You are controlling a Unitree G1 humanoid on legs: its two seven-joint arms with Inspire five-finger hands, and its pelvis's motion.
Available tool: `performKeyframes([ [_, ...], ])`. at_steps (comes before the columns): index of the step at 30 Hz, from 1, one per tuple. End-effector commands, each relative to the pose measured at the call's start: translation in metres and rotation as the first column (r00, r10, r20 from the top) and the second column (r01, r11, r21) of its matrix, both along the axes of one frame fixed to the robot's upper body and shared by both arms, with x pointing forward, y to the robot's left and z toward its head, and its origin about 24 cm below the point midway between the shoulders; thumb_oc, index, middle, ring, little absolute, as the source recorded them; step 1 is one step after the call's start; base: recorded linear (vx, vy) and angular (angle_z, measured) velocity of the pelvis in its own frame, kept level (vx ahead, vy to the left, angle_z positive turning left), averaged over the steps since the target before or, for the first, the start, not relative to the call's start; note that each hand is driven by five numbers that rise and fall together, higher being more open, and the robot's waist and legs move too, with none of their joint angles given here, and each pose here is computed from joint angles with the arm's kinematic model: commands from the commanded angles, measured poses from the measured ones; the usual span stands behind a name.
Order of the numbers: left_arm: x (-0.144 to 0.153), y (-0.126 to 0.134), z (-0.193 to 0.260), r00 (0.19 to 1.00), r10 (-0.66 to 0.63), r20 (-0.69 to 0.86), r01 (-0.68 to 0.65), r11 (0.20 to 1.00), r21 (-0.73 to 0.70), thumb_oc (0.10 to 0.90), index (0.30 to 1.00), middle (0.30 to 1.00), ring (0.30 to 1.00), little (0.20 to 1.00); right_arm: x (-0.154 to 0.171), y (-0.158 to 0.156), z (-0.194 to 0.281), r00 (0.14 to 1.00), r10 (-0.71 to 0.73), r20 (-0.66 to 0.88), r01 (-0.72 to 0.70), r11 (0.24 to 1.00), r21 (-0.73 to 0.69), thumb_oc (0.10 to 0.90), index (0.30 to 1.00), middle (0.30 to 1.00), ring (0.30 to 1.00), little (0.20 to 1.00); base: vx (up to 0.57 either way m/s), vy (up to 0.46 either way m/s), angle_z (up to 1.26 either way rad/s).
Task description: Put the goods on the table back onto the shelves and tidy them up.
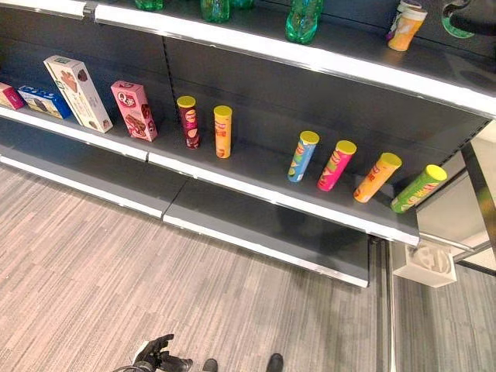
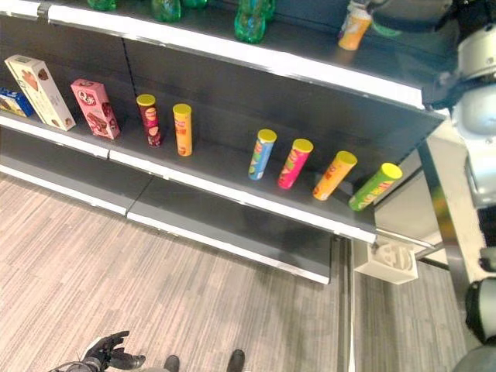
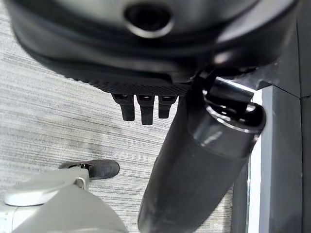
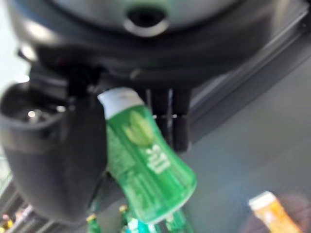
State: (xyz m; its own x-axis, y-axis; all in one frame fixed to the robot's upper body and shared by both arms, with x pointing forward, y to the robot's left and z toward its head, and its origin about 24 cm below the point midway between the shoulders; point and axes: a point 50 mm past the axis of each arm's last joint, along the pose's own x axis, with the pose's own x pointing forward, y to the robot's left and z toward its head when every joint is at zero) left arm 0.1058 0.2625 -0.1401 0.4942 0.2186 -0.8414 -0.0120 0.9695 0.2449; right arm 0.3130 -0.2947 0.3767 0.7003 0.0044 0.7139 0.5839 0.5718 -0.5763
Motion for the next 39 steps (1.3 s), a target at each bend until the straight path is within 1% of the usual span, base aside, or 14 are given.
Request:
performKeyframes([
  [1, 0.000, 0.014, 0.005, 0.999, -0.031, 0.009, 0.030, 0.998, 0.060, 0.800, 0.900, 0.900, 0.900, 0.900, -0.020, -0.002, 0.045, 0.987, 0.002, 0.163, -0.008, 0.999, 0.039, 0.400, 0.300, 0.300, 0.300, 0.300, 0.03, -0.089, 0.26],
  [3, -0.002, 0.014, 0.005, 1.000, -0.017, 0.010, 0.017, 0.998, 0.057, 0.800, 0.900, 0.900, 0.900, 0.900, -0.015, -0.003, 0.046, 0.989, -0.013, 0.150, 0.005, 0.999, 0.054, 0.400, 0.300, 0.300, 0.300, 0.300, 0.03, -0.122, 0.11],
  [6, 0.000, 0.017, 0.008, 1.000, 0.000, 0.028, -0.001, 0.998, 0.057, 0.800, 0.900, 0.900, 0.900, 0.900, -0.009, 0.003, 0.047, 0.988, 0.006, 0.155, -0.018, 0.997, 0.079, 0.400, 0.300, 0.300, 0.300, 0.300, -0.01, -0.118, 0.08],
  [9, 0.007, 0.020, 0.011, 0.999, -0.003, 0.050, 0.000, 0.998, 0.063, 0.800, 0.900, 0.900, 0.900, 0.900, -0.013, 0.000, 0.055, 0.984, -0.017, 0.175, 0.003, 0.997, 0.081, 0.400, 0.300, 0.300, 0.300, 0.300, 0.01, -0.122, 0.20],
  [14, 0.000, 0.020, 0.008, 0.998, -0.057, -0.001, 0.057, 0.996, 0.069, 0.800, 0.900, 0.900, 0.900, 0.900, -0.020, 0.000, 0.064, 0.980, -0.034, 0.194, 0.026, 0.999, 0.046, 0.400, 0.300, 0.300, 0.300, 0.300, 0.18, 0.067, 0.25],
  [16, 0.002, 0.020, 0.009, 0.997, -0.080, -0.005, 0.080, 0.993, 0.082, 0.800, 0.900, 0.900, 0.900, 0.900, -0.020, -0.006, 0.064, 0.977, -0.076, 0.201, 0.067, 0.996, 0.053, 0.400, 0.300, 0.300, 0.300, 0.300, 0.22, 0.098, 0.21],
  [18, -0.002, 0.019, 0.007, 0.998, -0.070, -0.009, 0.070, 0.994, 0.078, 0.800, 0.900, 0.900, 0.900, 0.900, -0.017, -0.003, 0.063, 0.979, -0.082, 0.186, 0.077, 0.996, 0.032, 0.400, 0.300, 0.300, 0.300, 0.300, 0.31, 0.224, -0.48],
  [26, -0.013, 0.022, 0.005, 0.998, -0.053, -0.036, 0.057, 0.994, 0.093, 0.800, 0.900, 0.900, 0.900, 0.900, -0.011, 0.008, 0.049, 0.983, -0.029, 0.183, 0.023, 0.999, 0.035, 0.400, 0.300, 0.300, 0.300, 0.300, 0.20, 0.190, -0.69],
  [34, -0.009, 0.024, 0.009, 0.997, -0.076, -0.014, 0.077, 0.992, 0.100, 0.800, 0.900, 0.900, 0.900, 0.900, -0.010, 0.017, 0.056, 0.980, -0.004, 0.198, -0.001, 1.000, 0.023, 0.400, 0.300, 0.300, 0.300, 0.300, 0.04, 0.126, -0.24],
  [38, -0.004, 0.031, 0.014, 0.998, -0.065, 0.010, 0.063, 0.992, 0.113, 0.800, 0.900, 0.900, 0.900, 0.900, -0.004, 0.021, 0.052, 0.986, 0.008, 0.166, -0.013, 1.000, 0.024, 0.400, 0.300, 0.300, 0.300, 0.300, 0.01, -0.038, -0.32],
  [39, -0.004, 0.035, 0.014, 0.998, -0.066, -0.017, 0.068, 0.987, 0.147, 0.800, 0.900, 0.900, 0.900, 0.900, -0.001, 0.007, 0.050, 0.982, -0.077, 0.172, 0.070, 0.996, 0.049, 0.400, 0.300, 0.300, 0.300, 0.300, 0.08, -0.202, -0.23],
])
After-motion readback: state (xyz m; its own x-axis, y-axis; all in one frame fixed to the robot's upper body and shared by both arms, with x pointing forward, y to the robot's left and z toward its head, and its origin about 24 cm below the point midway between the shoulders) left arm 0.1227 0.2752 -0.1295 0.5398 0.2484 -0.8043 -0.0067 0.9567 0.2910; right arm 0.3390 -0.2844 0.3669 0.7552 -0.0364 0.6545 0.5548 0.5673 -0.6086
